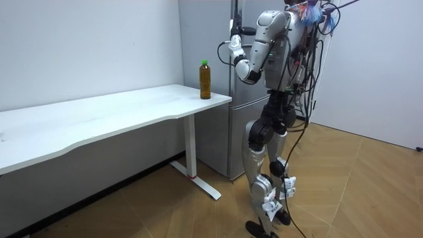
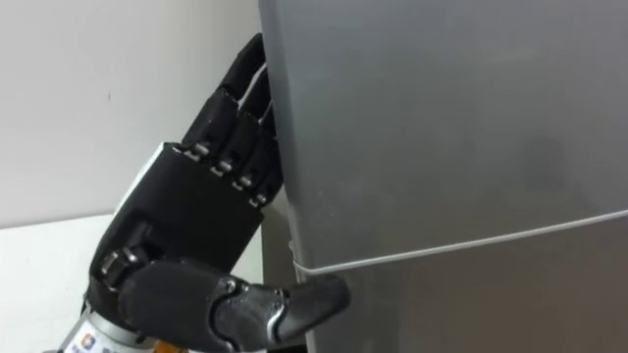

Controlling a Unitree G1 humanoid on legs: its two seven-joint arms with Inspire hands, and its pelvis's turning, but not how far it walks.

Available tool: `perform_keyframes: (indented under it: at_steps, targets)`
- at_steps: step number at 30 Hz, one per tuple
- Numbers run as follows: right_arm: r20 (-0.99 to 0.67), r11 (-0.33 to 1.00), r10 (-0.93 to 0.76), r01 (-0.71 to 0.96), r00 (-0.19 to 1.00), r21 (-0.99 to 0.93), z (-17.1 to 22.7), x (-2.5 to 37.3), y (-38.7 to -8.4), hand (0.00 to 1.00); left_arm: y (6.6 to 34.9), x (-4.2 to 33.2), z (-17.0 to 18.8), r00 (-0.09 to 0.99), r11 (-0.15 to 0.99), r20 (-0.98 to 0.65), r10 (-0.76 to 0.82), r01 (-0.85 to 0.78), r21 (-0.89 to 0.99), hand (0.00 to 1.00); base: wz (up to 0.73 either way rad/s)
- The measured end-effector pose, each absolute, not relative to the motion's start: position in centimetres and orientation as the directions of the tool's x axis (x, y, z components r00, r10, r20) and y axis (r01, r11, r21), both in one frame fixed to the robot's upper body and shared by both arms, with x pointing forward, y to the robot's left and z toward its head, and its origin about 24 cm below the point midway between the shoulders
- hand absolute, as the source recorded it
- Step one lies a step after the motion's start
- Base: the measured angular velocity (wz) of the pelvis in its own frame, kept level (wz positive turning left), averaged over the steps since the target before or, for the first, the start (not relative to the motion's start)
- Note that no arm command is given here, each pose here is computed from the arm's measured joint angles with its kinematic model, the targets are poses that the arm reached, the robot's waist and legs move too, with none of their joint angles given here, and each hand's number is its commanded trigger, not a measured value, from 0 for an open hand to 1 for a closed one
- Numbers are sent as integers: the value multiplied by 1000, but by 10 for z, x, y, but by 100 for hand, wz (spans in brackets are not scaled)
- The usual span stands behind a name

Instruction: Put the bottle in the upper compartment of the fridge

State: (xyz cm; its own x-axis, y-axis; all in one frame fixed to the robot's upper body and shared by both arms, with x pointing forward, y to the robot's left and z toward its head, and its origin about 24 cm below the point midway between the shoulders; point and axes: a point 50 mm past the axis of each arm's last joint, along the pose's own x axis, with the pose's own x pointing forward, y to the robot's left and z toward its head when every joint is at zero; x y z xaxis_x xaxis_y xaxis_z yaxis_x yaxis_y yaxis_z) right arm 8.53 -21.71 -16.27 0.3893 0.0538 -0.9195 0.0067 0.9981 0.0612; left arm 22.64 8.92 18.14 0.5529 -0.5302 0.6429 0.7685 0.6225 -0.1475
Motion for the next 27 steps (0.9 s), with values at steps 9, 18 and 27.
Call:
perform_keyframes:
  at_steps: [9,18,27]
  targets:
    - [-921,998,68,-17,384,67,-163,86,-215,0,84,230,170,564,603,613,-553,779,-172,60,3]
    - [-922,997,78,-41,380,67,-163,87,-213,0,89,239,159,612,628,590,-526,748,-216,100,3]
    - [-919,994,94,-82,383,67,-162,91,-210,0,66,232,150,567,540,553,-610,809,-234,100,2]
